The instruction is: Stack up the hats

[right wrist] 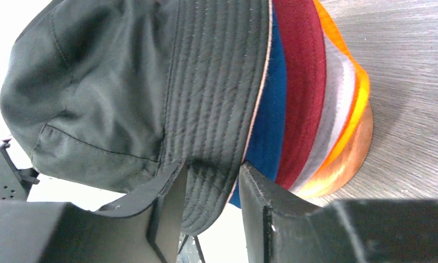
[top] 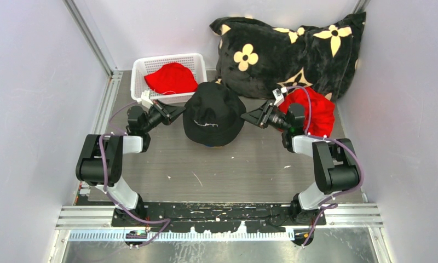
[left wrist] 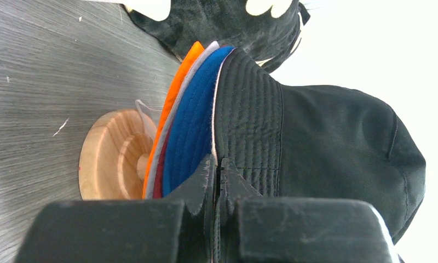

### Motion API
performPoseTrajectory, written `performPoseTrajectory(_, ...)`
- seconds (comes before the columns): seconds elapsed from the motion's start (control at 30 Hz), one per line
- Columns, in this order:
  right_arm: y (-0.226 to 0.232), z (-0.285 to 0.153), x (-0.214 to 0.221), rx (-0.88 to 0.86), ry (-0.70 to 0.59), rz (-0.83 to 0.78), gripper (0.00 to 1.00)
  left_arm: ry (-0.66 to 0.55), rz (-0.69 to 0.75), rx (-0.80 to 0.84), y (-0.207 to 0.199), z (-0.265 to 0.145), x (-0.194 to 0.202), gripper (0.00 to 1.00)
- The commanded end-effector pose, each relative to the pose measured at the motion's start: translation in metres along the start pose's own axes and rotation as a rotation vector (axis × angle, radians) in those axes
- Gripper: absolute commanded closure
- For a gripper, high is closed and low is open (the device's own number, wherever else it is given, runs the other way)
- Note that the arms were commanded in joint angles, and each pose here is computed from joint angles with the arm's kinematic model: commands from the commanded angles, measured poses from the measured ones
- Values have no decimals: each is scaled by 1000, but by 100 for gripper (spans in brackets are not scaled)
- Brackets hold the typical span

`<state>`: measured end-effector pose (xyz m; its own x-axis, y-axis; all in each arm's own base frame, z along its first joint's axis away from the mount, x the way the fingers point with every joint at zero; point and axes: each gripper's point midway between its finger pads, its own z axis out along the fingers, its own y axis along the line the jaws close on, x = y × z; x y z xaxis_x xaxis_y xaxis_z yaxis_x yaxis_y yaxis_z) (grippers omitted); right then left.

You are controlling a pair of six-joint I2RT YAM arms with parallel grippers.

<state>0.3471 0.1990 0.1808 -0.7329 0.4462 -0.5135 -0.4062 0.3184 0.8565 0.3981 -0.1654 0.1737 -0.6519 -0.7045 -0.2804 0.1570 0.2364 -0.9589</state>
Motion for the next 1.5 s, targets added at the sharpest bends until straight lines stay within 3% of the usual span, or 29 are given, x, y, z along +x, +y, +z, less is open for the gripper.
performPoseTrajectory(0.0, 21, 7, -15, -104, -33, -55, 60, -60, 63, 20, -6, 4, -20, 100)
performPoseTrajectory(0.17, 20, 8, -15, -142, -46, -26, 96, -64, 64, 10, -5, 4, -21, 100)
performPoseTrajectory(0.2, 19, 8, -15, -142, -47, -24, 99, -65, 64, 8, -4, 5, -22, 100)
performPoseTrajectory(0.33, 14, 7, -14, -115, -55, -33, 99, -68, 65, -13, 0, 6, -23, 100)
performPoseTrajectory(0.47, -28, 10, -7, 49, -37, -3, 99, -70, 66, -62, 18, 8, -22, 100)
performPoseTrajectory(0.6, -47, 10, 2, 66, -36, 47, 99, -64, 40, -79, 37, 10, -18, 100)
performPoseTrajectory(0.83, -54, 8, 7, 82, -29, 52, 99, -67, 21, -73, 42, 8, -15, 100)
performPoseTrajectory(1.17, -70, 8, 8, 143, -22, 56, 99, -76, 43, -45, 21, 12, -26, 100)
performPoseTrajectory(1.47, -71, 10, 5, 135, -23, 56, 99, -77, 39, -84, 34, 14, -27, 100)
